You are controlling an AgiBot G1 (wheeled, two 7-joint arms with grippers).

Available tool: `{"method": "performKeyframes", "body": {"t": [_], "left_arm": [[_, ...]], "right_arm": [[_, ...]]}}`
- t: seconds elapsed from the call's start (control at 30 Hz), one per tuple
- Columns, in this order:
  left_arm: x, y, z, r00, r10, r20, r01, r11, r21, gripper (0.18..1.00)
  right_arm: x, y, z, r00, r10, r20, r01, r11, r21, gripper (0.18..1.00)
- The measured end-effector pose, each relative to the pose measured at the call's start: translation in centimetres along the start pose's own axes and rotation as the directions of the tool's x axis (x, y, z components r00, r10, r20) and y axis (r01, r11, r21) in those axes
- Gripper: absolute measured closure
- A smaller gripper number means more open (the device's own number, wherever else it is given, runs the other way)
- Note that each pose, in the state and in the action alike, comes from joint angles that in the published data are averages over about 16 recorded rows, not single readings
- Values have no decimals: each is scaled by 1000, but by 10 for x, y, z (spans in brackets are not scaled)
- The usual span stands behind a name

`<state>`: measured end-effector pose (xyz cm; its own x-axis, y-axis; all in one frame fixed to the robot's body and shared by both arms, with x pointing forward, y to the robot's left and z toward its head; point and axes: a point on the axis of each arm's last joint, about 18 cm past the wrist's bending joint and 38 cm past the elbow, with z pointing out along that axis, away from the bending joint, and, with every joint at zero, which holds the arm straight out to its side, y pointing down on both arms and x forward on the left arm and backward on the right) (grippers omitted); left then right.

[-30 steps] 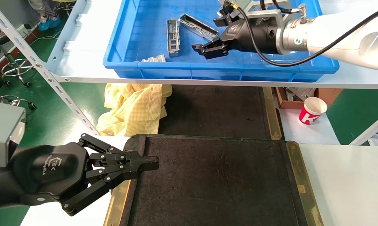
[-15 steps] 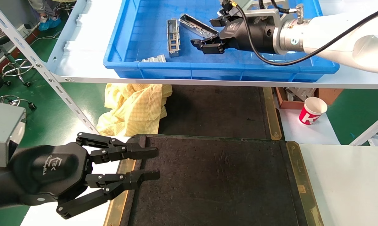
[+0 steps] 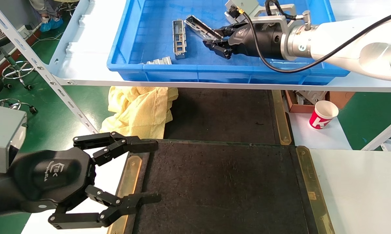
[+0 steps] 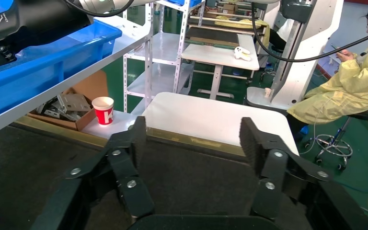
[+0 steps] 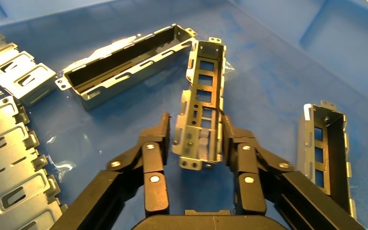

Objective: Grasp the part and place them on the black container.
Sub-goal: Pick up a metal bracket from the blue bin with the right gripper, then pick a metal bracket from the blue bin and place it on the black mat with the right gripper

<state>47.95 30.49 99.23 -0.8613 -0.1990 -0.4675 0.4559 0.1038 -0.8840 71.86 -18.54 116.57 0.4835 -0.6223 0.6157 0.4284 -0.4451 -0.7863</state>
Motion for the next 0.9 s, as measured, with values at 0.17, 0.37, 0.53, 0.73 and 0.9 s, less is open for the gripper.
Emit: {"method": "performKeyframes", "body": {"t": [0.17, 0.37, 0.53, 0.73, 0.9], "left_arm": [[0, 0, 0, 1000, 0, 0, 0, 1000, 0, 419], [0, 0, 0, 1000, 0, 0, 0, 1000, 0, 311], [0, 0, 0, 1000, 0, 0, 0, 1000, 0, 249], [0, 0, 0, 1000, 0, 0, 0, 1000, 0, 204], [0, 0, 0, 1000, 0, 0, 0, 1000, 0, 188]], "right_arm": [[1, 0, 0, 1000, -1, -4, 1, 1000, -1, 723], [5, -5, -2, 1000, -4, -15, 4, 1000, 9, 795], [12, -15, -7, 1000, -10, -27, 11, 1000, 28, 816], [20, -29, -18, 1000, -24, -20, 25, 998, 55, 819], [22, -37, -34, 999, -42, 27, 40, 996, 77, 820]]}}
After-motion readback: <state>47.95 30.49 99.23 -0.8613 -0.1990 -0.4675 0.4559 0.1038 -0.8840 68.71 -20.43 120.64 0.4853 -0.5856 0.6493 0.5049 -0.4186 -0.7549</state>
